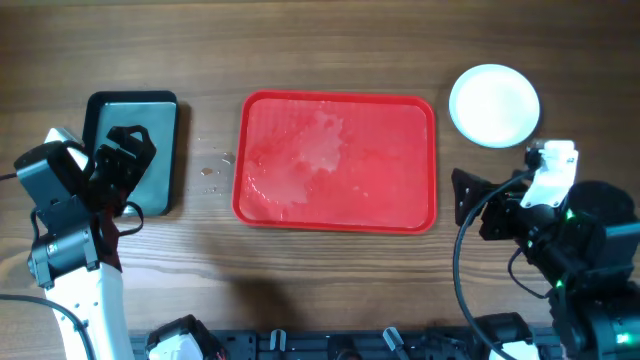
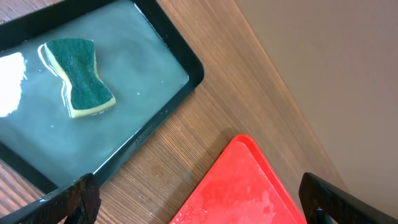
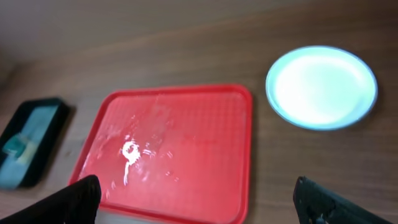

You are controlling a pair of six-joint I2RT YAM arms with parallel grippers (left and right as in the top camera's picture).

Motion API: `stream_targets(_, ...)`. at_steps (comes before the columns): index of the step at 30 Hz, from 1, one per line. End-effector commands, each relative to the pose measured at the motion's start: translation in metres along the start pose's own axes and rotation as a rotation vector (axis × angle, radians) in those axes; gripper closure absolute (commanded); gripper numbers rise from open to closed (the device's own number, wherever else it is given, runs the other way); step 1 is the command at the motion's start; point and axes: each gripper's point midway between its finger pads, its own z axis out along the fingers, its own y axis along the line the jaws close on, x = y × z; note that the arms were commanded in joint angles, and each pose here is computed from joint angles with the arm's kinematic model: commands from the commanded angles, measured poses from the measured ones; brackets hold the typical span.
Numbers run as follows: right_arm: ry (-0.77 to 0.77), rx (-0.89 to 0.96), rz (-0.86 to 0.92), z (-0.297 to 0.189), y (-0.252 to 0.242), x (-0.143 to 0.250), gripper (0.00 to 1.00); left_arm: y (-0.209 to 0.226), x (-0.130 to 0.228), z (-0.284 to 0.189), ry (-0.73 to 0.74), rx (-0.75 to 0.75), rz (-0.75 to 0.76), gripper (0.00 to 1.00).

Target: Clean dirty plates on tray and stack at the side

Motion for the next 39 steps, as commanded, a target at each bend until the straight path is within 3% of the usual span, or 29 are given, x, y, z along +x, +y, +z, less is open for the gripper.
stream_targets(1, -0.093, 0.035, 0.033, 0.002, -0.02, 0.014, 0.0, -0.002, 0.0, 0.0, 0.007, 0.009, -0.008, 0.0)
stream_targets(11, -0.603, -0.097, -0.063, 0.021, -0.03, 0.034, 0.0, -0.002, 0.0, 0.0, 0.008, 0.009, -0.008, 0.0)
stream_targets(19, -0.749, -0.073, -0.069, 0.032, -0.044, 0.036, 0.0, -0.002, 0.0, 0.0, 0.008, 0.009, -0.008, 0.0)
stream_targets(24, -0.756, 0.009, -0.041, 0.037, -0.062, 0.039, 0.0, -0.002, 0.0, 0.0, 0.007, 0.009, -0.008, 0.0)
stream_targets(28, -0.649, 0.12, 0.007, 0.053, -0.087, 0.06, 0.0, -0.002, 0.0, 0.0, 0.008, 0.009, -0.008, 0.0)
stream_targets(31, -0.608, 0.167, -0.128, 0.057, -0.089, 0.066, 0.0, -0.002, 0.0, 0.0, 0.008, 0.009, -0.008, 0.0)
stream_targets(39, -0.595, 0.161, -0.223, 0.058, -0.083, 0.067, 0.0, -0.002, 0.0, 0.0, 0.007, 0.009, -0.008, 0.0)
